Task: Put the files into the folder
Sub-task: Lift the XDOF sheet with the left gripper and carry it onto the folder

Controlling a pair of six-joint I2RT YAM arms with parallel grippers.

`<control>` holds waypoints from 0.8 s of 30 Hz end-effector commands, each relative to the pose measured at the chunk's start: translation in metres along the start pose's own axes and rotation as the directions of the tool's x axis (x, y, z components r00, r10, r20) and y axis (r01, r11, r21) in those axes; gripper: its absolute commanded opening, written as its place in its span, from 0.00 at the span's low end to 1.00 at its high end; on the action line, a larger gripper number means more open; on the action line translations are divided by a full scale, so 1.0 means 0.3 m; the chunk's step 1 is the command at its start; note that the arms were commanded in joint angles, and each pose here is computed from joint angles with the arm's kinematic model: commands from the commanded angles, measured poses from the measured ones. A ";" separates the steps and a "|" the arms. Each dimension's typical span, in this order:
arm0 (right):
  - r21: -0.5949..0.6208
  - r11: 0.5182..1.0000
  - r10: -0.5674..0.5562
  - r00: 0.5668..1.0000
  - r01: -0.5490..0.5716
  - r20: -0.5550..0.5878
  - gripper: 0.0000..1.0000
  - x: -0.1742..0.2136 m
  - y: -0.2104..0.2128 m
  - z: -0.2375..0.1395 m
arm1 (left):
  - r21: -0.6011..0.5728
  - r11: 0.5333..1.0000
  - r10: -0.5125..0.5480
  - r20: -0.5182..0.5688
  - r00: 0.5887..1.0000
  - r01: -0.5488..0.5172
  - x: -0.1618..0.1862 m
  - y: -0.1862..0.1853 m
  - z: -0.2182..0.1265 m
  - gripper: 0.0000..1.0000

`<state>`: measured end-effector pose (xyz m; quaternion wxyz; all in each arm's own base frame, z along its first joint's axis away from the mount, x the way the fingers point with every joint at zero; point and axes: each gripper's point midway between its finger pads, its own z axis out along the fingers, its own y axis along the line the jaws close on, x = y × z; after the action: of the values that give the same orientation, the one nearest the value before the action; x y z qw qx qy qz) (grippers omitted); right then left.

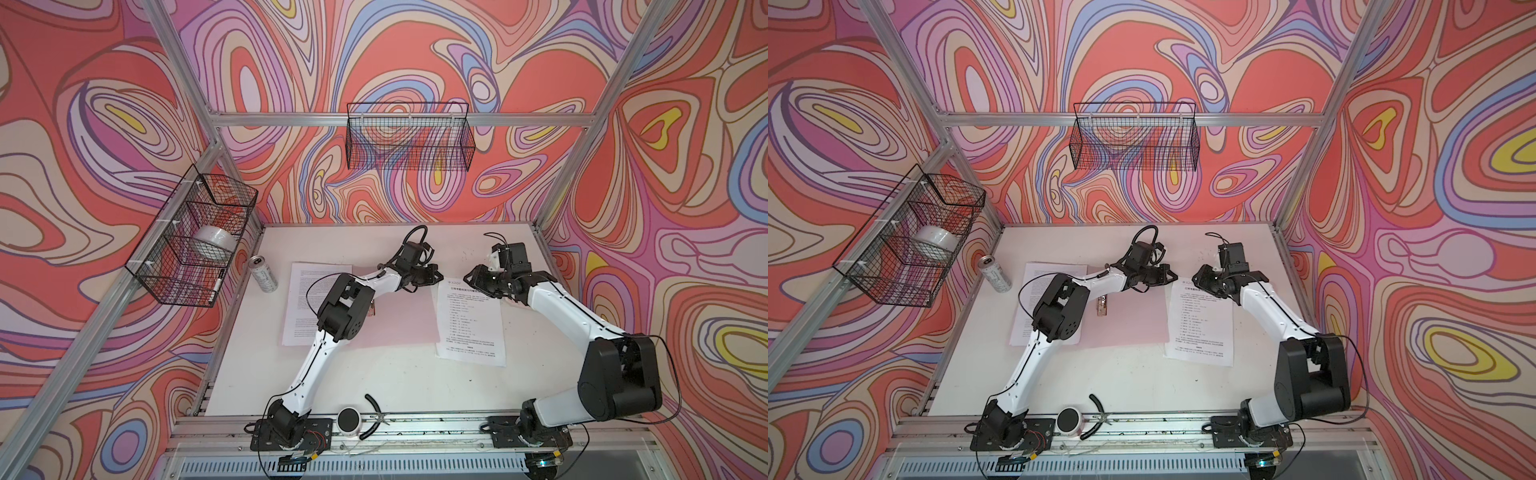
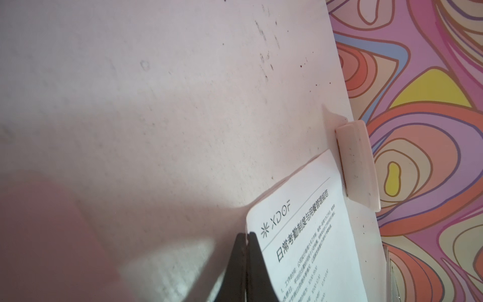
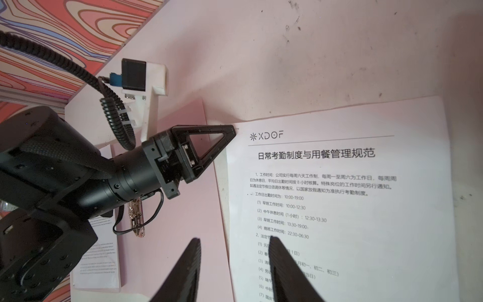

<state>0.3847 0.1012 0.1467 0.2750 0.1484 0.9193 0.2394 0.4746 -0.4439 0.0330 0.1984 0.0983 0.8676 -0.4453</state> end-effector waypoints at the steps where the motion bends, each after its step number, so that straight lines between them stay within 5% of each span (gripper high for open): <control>1: 0.002 1.000 -0.009 0.999 0.008 0.051 0.45 -0.027 0.011 -0.059 | 0.106 0.994 0.035 -0.007 0.999 -0.034 0.008 -0.201 -0.032 0.00; 12: -0.021 0.999 -0.041 0.983 0.046 0.178 0.45 -0.112 0.089 -0.241 | 0.223 0.959 0.176 0.016 0.984 -0.175 0.142 -0.668 -0.256 0.00; 24: -0.097 0.990 -0.069 0.960 0.098 0.271 0.44 -0.164 0.204 -0.426 | 0.215 0.937 0.250 0.139 0.958 -0.275 0.085 -0.853 -0.681 0.00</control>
<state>0.3629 0.0873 0.2865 0.4122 0.1307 0.8650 0.2545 0.3078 -0.4509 0.3158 0.2796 0.2144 0.7617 -0.5438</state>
